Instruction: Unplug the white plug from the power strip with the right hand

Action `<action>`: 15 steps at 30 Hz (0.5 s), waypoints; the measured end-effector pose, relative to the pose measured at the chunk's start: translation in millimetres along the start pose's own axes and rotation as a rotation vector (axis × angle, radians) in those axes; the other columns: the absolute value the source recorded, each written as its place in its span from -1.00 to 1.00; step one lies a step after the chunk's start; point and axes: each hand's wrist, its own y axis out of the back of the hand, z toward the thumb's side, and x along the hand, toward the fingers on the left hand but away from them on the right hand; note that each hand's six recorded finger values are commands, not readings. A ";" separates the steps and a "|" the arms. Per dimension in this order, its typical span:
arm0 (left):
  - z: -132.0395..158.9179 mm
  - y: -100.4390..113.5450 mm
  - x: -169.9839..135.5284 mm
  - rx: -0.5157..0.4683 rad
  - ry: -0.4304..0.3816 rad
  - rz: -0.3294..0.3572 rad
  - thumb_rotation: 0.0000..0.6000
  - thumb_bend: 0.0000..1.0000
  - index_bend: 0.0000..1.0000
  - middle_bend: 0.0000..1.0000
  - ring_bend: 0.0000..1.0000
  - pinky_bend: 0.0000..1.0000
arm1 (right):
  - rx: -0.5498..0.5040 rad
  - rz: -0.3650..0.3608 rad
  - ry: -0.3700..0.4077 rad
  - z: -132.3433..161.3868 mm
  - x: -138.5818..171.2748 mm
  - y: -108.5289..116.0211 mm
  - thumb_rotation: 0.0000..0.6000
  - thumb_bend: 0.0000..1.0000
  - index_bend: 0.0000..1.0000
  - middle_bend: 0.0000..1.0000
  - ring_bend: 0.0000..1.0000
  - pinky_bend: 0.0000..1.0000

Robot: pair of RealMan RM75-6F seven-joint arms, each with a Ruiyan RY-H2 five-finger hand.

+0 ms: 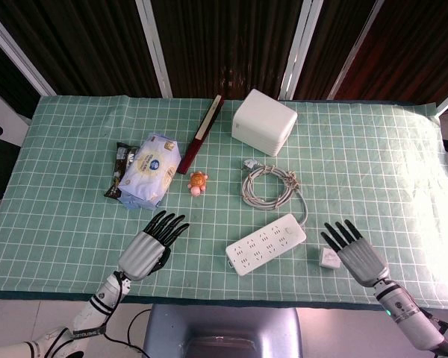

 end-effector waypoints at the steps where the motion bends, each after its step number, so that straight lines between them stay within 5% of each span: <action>1: -4.9 1.9 -3.5 0.018 0.013 -0.005 1.00 0.29 -1.00 -0.97 -1.00 -0.90 | -0.020 -0.018 -0.026 -4.5 5.1 6.4 1.00 -0.74 -1.00 -1.00 -1.00 -0.88; 10: -69.4 41.7 -90.3 0.114 0.274 -0.038 1.00 0.07 -1.00 -1.00 -1.00 -0.91 | -0.287 -0.222 -0.306 -45.4 67.5 53.2 1.00 -0.75 -1.00 -1.00 -1.00 -1.00; 15: -89.3 63.2 -140.5 0.054 0.390 0.061 1.00 0.01 -1.00 -1.00 -1.00 -0.93 | -0.392 -0.265 -0.419 -59.3 95.7 45.0 1.00 -0.75 -1.00 -1.00 -1.00 -1.00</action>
